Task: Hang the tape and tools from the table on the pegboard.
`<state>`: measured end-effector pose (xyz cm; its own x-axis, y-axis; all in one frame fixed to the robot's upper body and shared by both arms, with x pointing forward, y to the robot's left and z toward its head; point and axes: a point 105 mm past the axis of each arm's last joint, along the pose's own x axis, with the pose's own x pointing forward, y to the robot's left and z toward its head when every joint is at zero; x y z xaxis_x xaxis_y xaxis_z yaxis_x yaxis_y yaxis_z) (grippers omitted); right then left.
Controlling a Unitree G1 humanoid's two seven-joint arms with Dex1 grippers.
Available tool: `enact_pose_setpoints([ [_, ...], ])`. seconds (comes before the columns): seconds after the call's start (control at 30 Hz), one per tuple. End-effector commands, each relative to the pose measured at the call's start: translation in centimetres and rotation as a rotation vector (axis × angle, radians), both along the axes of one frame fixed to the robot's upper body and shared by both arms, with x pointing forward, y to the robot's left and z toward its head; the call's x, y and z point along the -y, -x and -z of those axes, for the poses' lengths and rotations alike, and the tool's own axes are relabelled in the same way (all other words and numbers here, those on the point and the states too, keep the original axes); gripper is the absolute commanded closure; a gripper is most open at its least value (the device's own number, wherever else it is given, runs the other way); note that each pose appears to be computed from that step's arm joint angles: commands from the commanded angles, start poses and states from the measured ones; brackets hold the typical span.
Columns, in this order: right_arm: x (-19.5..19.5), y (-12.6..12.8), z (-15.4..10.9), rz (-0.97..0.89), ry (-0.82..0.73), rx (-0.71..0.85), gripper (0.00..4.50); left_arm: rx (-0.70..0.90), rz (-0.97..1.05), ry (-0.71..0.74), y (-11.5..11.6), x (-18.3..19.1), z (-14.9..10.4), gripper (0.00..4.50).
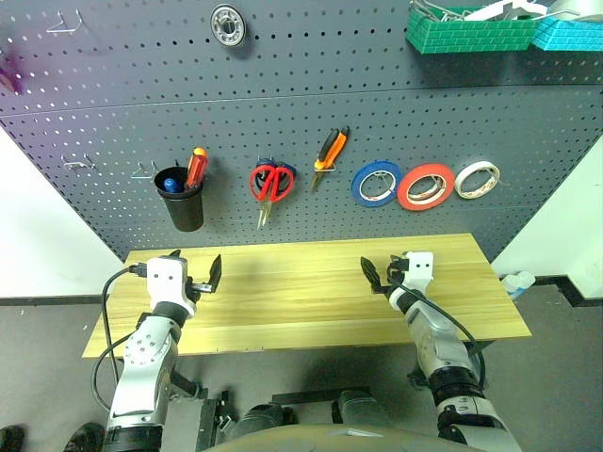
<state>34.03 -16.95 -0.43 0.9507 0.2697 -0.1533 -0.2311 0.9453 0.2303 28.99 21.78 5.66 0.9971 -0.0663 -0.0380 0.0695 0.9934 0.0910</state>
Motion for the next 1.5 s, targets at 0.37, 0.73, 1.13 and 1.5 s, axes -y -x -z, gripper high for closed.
enact_pose_setpoints([
  [0.37,0.4,1.2,-1.0,0.053,0.190,0.097,0.00,-0.012,-0.043,0.009,2.8,0.1,0.6,0.02],
  [0.73,-0.3,-0.1,-1.6,0.073,0.227,0.116,0.00,0.009,-0.074,0.009,2.5,0.0,0.2,0.02],
  [1.13,0.1,-0.3,-1.5,0.121,0.235,0.117,0.00,0.014,-0.053,0.000,1.7,0.3,0.1,0.02],
  [1.5,0.4,-0.3,-1.8,0.153,0.256,0.146,0.00,0.025,-0.053,-0.011,0.6,0.2,-0.1,0.02],
])
